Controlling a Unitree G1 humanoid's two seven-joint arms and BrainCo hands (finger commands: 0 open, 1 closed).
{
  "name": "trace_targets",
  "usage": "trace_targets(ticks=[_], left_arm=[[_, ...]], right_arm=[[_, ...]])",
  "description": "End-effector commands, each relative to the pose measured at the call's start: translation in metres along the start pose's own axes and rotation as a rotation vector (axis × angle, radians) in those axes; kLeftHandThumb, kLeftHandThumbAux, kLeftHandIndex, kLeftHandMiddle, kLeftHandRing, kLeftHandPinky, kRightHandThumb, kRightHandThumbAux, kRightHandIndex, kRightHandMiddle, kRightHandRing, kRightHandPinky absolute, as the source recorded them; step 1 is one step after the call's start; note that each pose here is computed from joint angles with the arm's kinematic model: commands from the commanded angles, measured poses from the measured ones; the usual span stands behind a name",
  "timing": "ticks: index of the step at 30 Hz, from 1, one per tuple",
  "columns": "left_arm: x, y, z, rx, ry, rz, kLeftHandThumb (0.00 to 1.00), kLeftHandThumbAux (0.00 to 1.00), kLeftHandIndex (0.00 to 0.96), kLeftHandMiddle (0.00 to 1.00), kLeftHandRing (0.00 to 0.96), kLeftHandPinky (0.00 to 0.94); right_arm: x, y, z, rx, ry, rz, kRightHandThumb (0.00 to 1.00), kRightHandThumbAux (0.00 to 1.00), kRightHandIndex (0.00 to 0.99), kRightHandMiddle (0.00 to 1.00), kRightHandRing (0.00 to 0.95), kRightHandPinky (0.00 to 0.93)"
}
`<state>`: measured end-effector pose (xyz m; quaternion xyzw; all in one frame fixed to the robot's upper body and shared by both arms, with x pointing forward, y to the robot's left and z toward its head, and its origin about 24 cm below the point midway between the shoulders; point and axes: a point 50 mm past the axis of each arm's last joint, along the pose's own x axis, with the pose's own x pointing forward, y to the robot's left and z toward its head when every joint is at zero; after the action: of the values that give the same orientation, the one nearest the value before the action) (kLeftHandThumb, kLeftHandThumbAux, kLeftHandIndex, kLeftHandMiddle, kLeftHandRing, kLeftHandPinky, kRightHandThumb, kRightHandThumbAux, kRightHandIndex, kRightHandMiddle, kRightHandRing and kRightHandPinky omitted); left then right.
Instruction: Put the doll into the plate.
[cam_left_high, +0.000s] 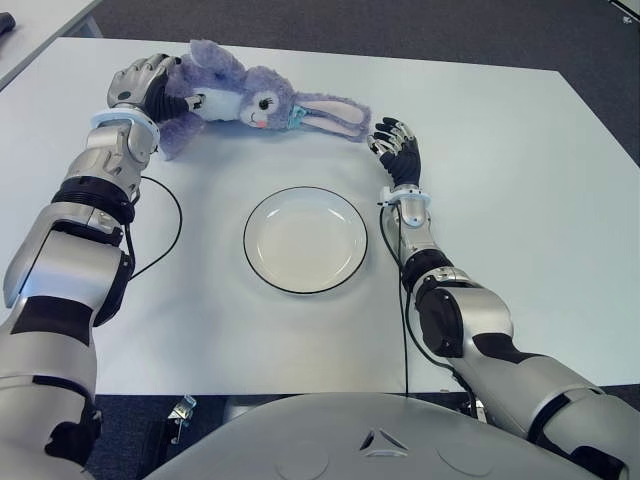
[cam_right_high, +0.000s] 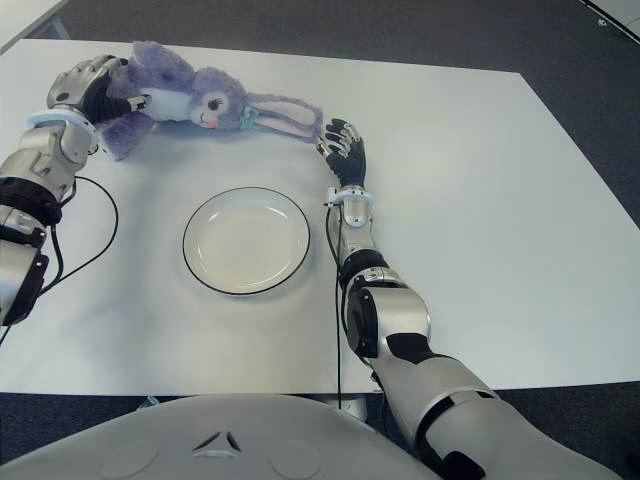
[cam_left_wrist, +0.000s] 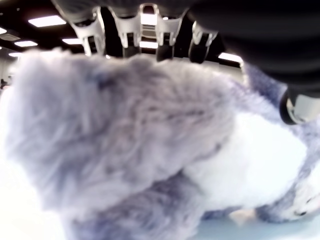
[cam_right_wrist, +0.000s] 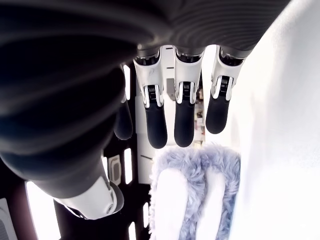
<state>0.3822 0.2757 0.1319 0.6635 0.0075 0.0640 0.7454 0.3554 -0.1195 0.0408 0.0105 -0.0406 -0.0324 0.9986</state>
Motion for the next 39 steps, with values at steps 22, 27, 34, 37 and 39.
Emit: trace_targets(ticks=[22, 27, 34, 37, 39], left_arm=[[-0.003, -0.026, 0.001, 0.045, 0.028, -0.158, 0.321, 0.306, 0.047, 0.045, 0.059, 0.086], [-0.004, -0.029, 0.002, 0.044, 0.032, -0.16, 0.337, 0.306, 0.051, 0.051, 0.063, 0.107], [-0.005, -0.032, 0.003, 0.029, 0.041, -0.147, 0.396, 0.321, 0.061, 0.069, 0.089, 0.13], [-0.004, -0.032, 0.004, 0.025, 0.044, -0.144, 0.412, 0.321, 0.07, 0.069, 0.085, 0.113], [-0.004, -0.032, 0.004, 0.023, 0.047, -0.145, 0.413, 0.321, 0.071, 0.068, 0.084, 0.109]], right_arm=[[-0.078, -0.02, -0.095, 0.022, 0.419, -0.071, 0.392, 0.833, 0.229, 0.27, 0.243, 0.225], [-0.078, -0.02, -0.094, 0.023, 0.412, -0.07, 0.404, 0.844, 0.233, 0.27, 0.246, 0.235], [-0.078, -0.021, -0.094, 0.026, 0.41, -0.068, 0.399, 0.835, 0.224, 0.263, 0.245, 0.236], [-0.078, -0.021, -0.094, 0.029, 0.409, -0.069, 0.405, 0.836, 0.23, 0.267, 0.245, 0.229], [-0.078, -0.021, -0.094, 0.029, 0.41, -0.07, 0.409, 0.835, 0.231, 0.267, 0.244, 0.227]])
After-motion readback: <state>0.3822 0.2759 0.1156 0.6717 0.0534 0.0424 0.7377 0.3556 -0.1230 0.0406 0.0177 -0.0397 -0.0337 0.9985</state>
